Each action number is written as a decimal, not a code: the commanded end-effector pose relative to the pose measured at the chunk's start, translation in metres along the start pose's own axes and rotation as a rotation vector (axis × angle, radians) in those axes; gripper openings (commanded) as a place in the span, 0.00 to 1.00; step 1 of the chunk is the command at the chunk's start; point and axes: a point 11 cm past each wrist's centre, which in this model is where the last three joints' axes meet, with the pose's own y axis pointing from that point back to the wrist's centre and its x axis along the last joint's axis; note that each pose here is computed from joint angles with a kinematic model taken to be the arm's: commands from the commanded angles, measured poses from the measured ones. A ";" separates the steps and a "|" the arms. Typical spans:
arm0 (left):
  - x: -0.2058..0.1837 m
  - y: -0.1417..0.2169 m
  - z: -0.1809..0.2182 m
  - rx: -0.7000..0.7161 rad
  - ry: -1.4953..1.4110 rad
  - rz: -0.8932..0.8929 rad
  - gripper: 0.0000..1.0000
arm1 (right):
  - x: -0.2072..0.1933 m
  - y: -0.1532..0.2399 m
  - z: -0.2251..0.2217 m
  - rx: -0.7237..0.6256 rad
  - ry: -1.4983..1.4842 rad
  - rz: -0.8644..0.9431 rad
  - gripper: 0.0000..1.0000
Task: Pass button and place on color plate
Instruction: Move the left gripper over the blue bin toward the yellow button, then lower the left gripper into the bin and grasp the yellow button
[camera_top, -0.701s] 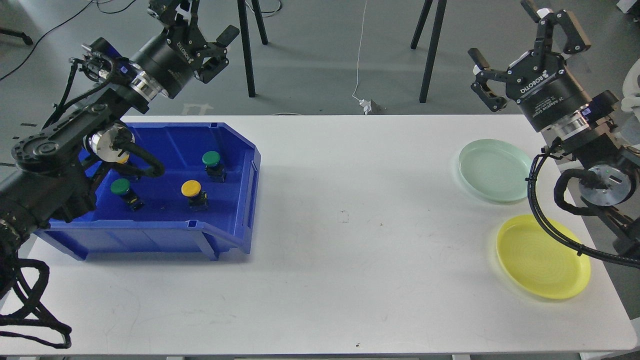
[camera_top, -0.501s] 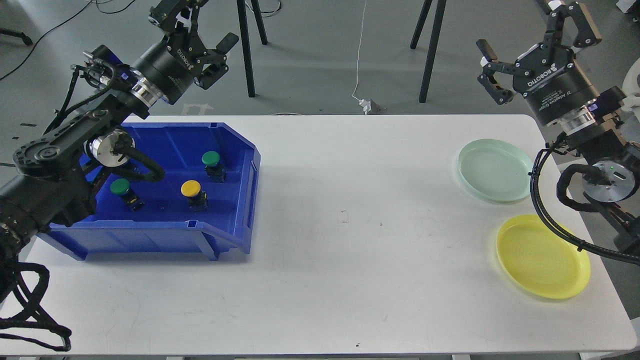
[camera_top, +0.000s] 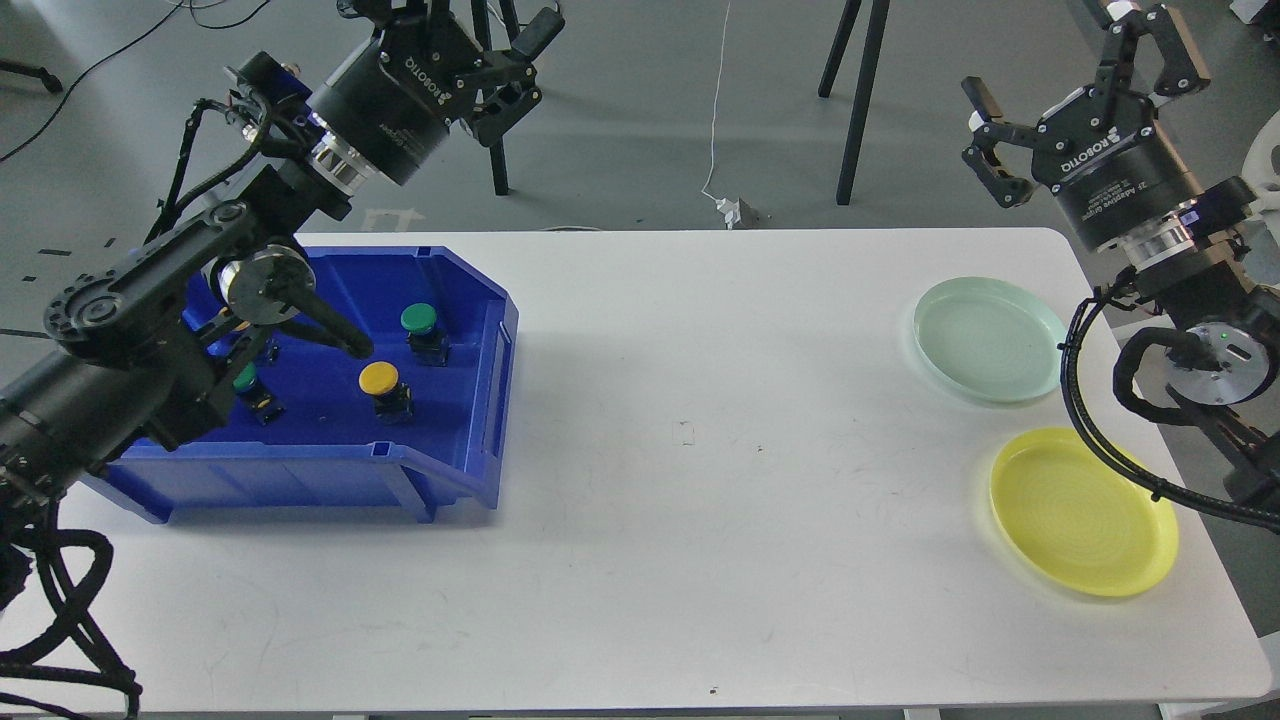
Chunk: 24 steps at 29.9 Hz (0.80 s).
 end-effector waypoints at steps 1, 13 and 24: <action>-0.025 -0.001 0.005 0.143 -0.209 -0.193 1.00 | 0.003 0.004 0.002 -0.003 -0.003 0.012 0.99; 0.031 0.065 -0.024 0.904 -0.957 -0.506 1.00 | 0.016 0.012 0.000 0.000 0.009 0.052 0.99; 0.043 0.140 -0.057 1.147 -1.030 -0.695 1.00 | 0.023 0.019 0.002 -0.011 0.017 0.075 0.99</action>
